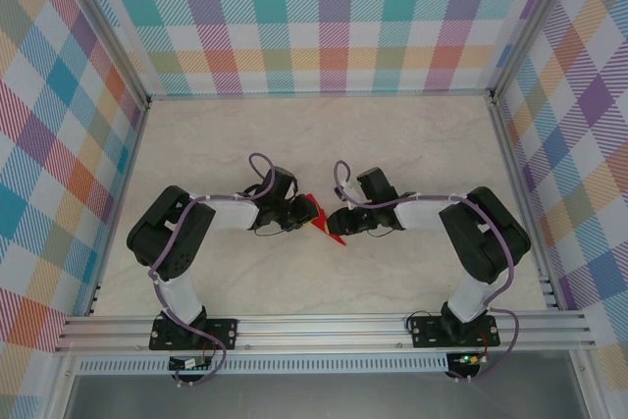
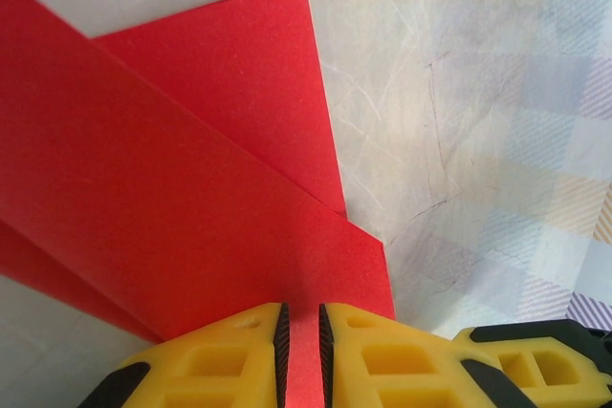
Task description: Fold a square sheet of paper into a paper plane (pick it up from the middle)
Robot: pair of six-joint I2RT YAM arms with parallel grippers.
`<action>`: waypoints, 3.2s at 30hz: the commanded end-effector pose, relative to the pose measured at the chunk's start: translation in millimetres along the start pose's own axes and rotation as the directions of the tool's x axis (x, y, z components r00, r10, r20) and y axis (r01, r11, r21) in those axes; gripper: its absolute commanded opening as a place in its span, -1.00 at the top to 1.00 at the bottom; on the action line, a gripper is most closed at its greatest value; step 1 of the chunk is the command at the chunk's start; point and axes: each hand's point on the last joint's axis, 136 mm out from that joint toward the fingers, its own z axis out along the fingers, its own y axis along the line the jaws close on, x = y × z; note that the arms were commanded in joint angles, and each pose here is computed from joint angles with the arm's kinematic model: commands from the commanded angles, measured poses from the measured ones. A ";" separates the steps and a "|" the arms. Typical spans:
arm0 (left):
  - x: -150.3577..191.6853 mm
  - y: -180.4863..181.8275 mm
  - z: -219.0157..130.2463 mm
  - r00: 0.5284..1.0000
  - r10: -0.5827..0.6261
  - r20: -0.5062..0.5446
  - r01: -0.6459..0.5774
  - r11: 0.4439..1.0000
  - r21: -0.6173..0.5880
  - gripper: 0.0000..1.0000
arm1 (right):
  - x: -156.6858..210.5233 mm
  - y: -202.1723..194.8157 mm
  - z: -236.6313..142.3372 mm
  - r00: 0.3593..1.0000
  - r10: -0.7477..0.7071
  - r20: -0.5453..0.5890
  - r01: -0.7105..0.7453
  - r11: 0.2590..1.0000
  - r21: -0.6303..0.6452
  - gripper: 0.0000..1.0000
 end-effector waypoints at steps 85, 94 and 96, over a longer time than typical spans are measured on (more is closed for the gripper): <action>20.2 -3.6 3.4 0.998 0.056 -0.029 -0.056 0.998 0.032 0.64 | 9.2 -28.4 19.5 0.868 0.465 -0.177 -0.491 0.857 -0.156 1.00; 20.9 7.0 7.0 0.999 0.028 -0.043 -0.030 0.999 -0.025 0.67 | 10.2 -29.7 19.1 0.867 0.465 -0.181 -0.491 0.859 -0.144 1.00; 21.2 10.5 6.9 0.999 0.022 -0.044 -0.024 0.999 -0.043 0.68 | 9.4 -29.2 18.5 0.869 0.462 -0.180 -0.487 0.862 -0.141 1.00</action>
